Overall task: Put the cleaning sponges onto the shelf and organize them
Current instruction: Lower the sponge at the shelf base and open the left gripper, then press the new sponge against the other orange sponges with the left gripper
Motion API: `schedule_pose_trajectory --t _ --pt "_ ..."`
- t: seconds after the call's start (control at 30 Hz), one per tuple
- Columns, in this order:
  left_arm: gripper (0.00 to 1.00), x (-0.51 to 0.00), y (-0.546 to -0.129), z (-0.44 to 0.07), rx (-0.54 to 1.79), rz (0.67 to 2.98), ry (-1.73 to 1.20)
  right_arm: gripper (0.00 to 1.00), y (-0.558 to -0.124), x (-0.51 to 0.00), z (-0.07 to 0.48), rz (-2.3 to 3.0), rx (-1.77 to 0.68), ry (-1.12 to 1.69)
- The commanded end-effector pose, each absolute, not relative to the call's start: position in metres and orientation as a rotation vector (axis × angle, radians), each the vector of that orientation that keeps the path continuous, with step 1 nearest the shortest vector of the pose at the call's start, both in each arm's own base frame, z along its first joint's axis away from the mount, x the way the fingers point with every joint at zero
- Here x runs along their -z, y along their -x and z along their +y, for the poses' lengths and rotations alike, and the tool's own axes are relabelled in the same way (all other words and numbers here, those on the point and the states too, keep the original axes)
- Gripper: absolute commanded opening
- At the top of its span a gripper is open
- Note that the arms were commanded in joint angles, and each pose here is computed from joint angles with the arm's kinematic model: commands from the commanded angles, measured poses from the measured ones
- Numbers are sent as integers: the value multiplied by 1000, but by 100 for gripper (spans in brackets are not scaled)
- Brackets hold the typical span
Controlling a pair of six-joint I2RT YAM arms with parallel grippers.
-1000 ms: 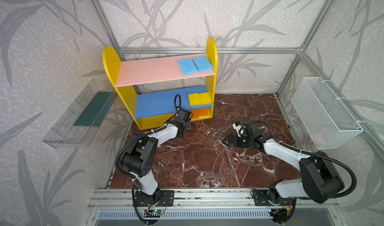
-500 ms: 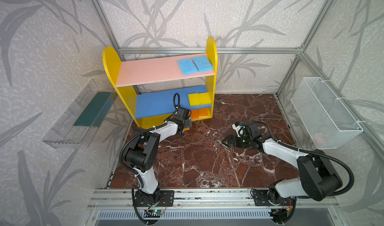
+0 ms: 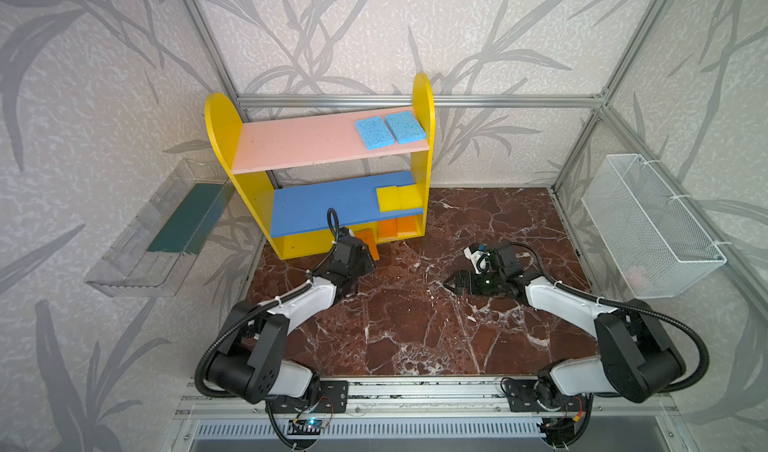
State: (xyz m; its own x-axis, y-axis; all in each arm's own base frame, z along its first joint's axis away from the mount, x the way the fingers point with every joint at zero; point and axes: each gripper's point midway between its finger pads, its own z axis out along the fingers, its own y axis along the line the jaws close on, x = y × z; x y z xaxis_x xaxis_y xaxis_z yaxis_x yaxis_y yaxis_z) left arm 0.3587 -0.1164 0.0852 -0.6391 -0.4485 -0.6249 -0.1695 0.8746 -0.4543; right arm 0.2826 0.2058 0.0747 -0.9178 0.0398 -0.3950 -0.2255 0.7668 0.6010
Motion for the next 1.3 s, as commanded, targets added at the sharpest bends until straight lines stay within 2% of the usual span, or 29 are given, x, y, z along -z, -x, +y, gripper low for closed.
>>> schedule_pose_trajectory --t 0.0,0.27,1.27 --pt "0 -98 -358 -123 647 2114 559 99 -281 -81 207 2544 -973 154" --pt "0 -73 -357 -127 767 2079 683 99 -279 -83 207 2540 -981 154" --pt "0 -26 -401 -102 695 2016 870 99 -282 -75 203 2565 -934 149"
